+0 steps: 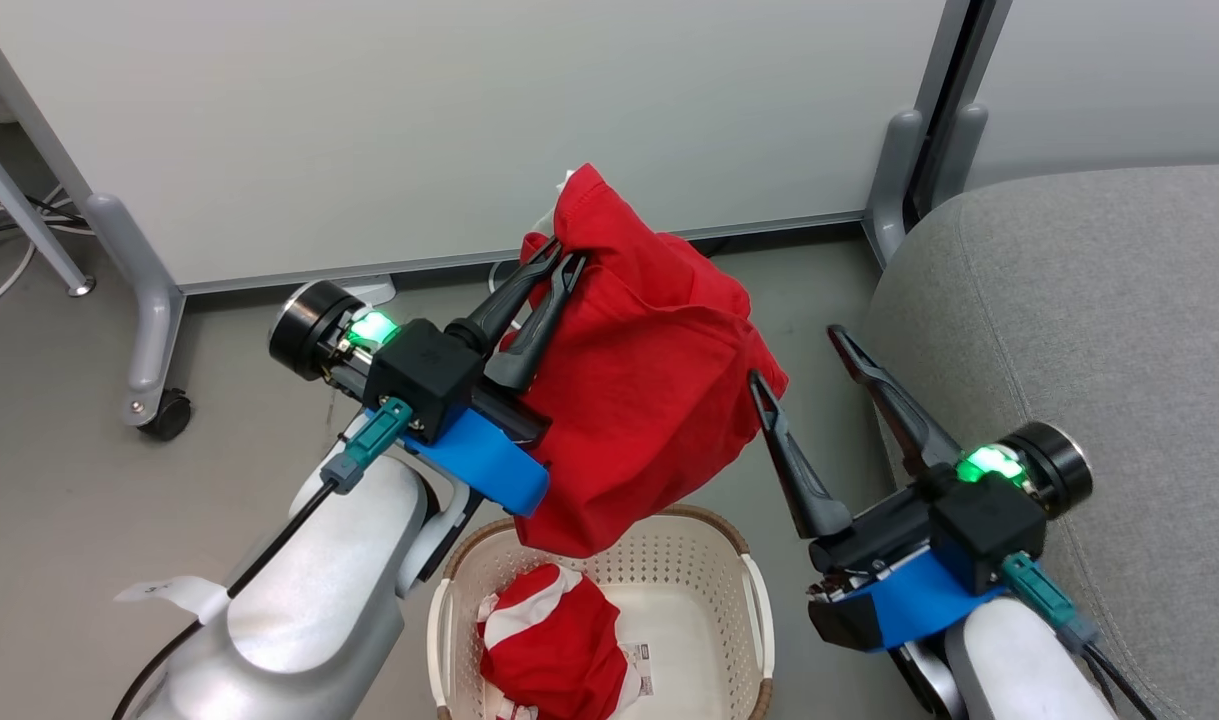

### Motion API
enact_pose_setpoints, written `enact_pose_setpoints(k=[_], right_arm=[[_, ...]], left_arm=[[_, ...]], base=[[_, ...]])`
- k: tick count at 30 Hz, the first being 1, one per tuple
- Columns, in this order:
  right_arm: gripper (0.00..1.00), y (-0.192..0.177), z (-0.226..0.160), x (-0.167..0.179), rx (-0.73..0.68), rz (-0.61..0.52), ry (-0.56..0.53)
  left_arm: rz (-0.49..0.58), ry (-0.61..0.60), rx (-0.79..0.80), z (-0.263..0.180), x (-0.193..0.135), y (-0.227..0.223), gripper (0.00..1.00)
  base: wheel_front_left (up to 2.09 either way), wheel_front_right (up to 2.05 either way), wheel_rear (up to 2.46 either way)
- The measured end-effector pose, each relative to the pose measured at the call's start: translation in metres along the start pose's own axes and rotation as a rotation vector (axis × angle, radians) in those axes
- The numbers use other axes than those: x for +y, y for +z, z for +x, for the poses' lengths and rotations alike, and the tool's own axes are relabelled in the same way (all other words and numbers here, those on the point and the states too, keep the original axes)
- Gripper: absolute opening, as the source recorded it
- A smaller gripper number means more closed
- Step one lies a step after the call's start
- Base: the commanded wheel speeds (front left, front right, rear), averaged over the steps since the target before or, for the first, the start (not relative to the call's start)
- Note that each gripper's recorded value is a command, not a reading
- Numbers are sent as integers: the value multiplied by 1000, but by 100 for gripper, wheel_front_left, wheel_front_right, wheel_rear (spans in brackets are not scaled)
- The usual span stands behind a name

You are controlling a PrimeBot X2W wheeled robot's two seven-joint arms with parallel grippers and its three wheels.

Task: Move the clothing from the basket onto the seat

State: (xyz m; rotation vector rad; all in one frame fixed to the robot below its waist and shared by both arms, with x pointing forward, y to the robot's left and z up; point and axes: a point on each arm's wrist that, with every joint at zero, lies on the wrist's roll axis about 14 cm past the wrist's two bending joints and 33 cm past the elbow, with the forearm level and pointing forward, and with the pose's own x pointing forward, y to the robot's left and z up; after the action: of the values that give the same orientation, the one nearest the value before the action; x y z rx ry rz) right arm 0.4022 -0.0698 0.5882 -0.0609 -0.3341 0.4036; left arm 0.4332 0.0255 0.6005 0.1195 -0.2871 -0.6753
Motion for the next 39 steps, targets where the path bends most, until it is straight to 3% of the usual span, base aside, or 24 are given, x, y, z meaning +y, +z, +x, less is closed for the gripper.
enact_pose_setpoints(k=[10, 17, 39], right_arm=[[100, -3, 41, 36, 4, -87, 236], [100, -11, 59, 46, 35, -142, 324], [100, 14, 87, 35, -26, -190, 306]], left_arm=[[0, 4, -9, -1, -1, 3, 0], [1, -11, -17, -1, -8, 6, 0], [12, -57, -44, 4, -22, 17, 0]], base=[[0, 0, 0], [0, 0, 0], [0, 0, 0]])
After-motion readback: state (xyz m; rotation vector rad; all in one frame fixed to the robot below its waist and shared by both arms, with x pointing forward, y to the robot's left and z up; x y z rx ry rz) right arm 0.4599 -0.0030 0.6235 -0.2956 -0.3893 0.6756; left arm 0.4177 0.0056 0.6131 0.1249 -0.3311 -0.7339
